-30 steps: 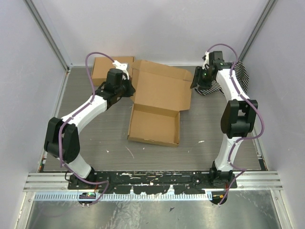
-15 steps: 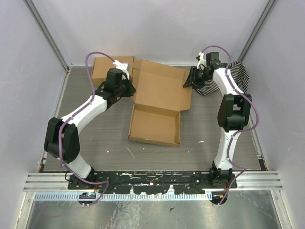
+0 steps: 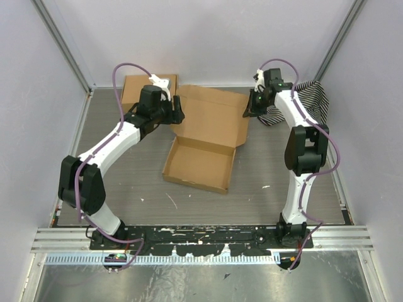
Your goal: Fold the paper box
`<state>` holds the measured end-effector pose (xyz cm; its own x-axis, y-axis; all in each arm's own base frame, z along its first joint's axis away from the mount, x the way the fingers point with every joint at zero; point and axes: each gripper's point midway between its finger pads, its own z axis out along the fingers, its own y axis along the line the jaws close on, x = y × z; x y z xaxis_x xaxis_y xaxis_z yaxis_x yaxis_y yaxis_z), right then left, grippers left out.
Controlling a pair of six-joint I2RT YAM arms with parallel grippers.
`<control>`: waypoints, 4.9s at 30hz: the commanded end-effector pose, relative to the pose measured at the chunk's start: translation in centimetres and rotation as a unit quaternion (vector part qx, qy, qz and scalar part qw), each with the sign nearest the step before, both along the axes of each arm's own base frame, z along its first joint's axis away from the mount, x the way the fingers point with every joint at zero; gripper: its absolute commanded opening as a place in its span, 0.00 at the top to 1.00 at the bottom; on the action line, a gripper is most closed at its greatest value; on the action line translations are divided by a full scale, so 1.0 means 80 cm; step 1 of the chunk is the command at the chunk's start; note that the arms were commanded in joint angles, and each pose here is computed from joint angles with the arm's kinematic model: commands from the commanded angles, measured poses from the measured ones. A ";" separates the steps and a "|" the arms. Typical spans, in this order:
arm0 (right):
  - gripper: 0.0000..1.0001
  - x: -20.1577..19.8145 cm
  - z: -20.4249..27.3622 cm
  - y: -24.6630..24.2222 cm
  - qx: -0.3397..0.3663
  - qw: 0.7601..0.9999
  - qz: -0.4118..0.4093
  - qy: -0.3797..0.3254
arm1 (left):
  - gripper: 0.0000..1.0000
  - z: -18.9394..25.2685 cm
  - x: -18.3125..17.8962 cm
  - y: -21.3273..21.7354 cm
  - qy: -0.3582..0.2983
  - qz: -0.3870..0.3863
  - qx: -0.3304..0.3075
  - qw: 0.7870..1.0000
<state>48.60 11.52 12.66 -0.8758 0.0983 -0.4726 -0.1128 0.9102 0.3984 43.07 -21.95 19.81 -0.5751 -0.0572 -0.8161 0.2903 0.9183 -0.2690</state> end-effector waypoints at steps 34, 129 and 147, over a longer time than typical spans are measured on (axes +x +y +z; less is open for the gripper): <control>0.99 -0.041 0.177 -0.003 -0.076 0.934 0.007 -0.350 | 0.33 0.037 -0.018 0.033 0.111 -0.016 0.040 0.993; 0.95 -0.051 0.164 -0.035 -0.104 0.888 -0.211 -0.395 | 0.60 0.058 0.008 -0.039 -0.009 -0.036 0.039 0.999; 0.96 -0.025 0.217 0.001 -0.148 0.880 -0.078 -0.444 | 0.26 0.080 0.059 -0.019 -0.055 0.002 0.111 0.992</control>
